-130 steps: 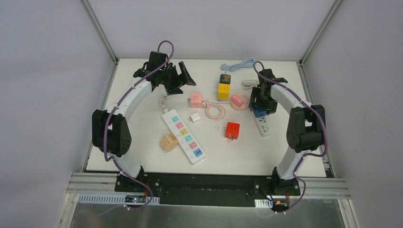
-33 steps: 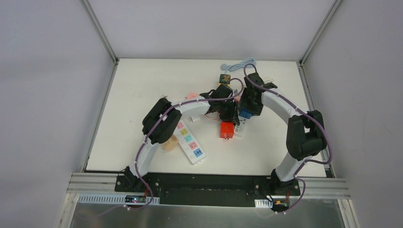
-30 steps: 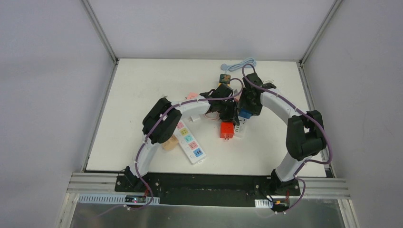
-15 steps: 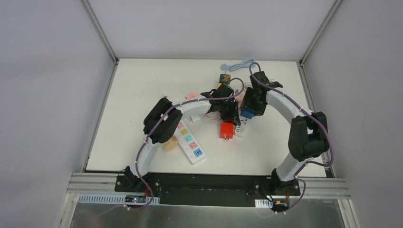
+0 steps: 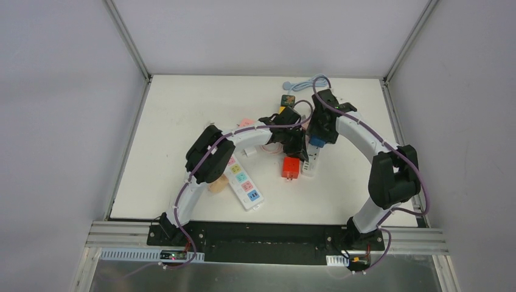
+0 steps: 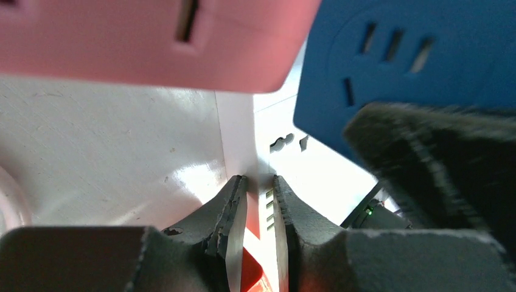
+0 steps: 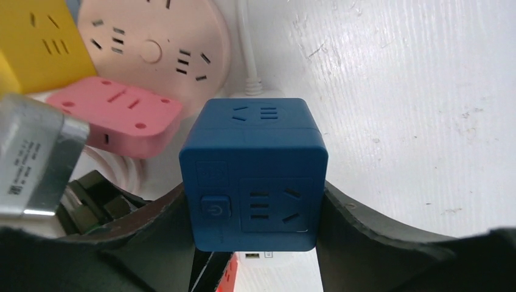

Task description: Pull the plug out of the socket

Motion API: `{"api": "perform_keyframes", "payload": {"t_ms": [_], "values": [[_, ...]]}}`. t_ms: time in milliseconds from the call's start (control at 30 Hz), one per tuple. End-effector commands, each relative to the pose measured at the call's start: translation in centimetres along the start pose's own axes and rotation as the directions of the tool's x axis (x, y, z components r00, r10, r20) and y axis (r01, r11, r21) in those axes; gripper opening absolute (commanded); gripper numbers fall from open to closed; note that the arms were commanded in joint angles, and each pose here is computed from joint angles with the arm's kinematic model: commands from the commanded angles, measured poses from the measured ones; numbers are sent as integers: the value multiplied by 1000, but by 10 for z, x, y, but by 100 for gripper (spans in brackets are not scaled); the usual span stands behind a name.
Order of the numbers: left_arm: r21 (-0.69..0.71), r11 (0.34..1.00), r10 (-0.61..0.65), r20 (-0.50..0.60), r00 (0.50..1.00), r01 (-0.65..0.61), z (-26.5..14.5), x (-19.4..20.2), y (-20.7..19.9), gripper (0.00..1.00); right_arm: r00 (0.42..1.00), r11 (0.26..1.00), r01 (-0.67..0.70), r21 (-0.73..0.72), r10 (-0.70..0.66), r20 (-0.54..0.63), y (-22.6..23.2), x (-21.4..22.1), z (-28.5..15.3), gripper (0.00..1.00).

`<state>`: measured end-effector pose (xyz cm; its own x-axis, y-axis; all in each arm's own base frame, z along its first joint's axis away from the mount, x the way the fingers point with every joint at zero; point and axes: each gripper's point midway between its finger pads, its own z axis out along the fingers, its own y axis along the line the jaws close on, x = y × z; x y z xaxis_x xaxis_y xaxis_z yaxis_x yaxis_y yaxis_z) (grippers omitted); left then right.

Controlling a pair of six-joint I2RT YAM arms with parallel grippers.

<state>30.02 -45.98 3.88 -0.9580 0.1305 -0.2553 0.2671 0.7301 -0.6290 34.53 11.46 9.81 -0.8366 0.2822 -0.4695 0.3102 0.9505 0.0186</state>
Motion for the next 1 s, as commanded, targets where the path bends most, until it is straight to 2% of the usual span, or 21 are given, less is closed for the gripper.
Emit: {"api": "perform_keyframes", "payload": {"t_ms": [0, 100, 233, 367, 567, 667, 733, 800, 967], "values": [[-198, 980, -27, -86, 996, 10, 20, 34, 57, 22, 989, 971, -144, -191, 148, 5, 10, -31, -32, 0], [-197, 980, -25, -89, 996, 7, 19, 34, 56, 22, 988, 953, -145, -267, 154, 12, 19, -32, -36, 0], [-173, 985, -9, -96, 995, -8, 16, 30, 48, 25, 988, 973, -147, -179, 152, 14, 2, -29, -28, 0], [-98, 993, 63, -96, 993, -72, 0, 14, 22, 36, 980, 973, -182, -140, 191, 53, -19, -36, -31, 0], [60, 985, 163, 4, 987, -163, -47, -22, -36, 60, 948, 949, -306, -69, 311, 68, -63, -35, -24, 0], [107, 978, 173, 65, 983, -179, -76, -38, -54, 65, 924, 925, -377, -56, 379, 41, -83, -26, -15, 0], [119, 974, 180, 103, 978, -192, -98, -47, -61, 65, 906, 905, -422, -49, 423, 19, -96, -15, -7, 4], [102, 971, 203, 139, 969, -218, -120, -55, -61, 65, 884, 882, -468, -58, 468, -2, -105, -8, -1, 9], [-98, 961, 275, 251, 928, -258, -179, -72, -31, 65, 805, 800, -593, -90, 590, -61, -128, 3, 9, 18]]}}
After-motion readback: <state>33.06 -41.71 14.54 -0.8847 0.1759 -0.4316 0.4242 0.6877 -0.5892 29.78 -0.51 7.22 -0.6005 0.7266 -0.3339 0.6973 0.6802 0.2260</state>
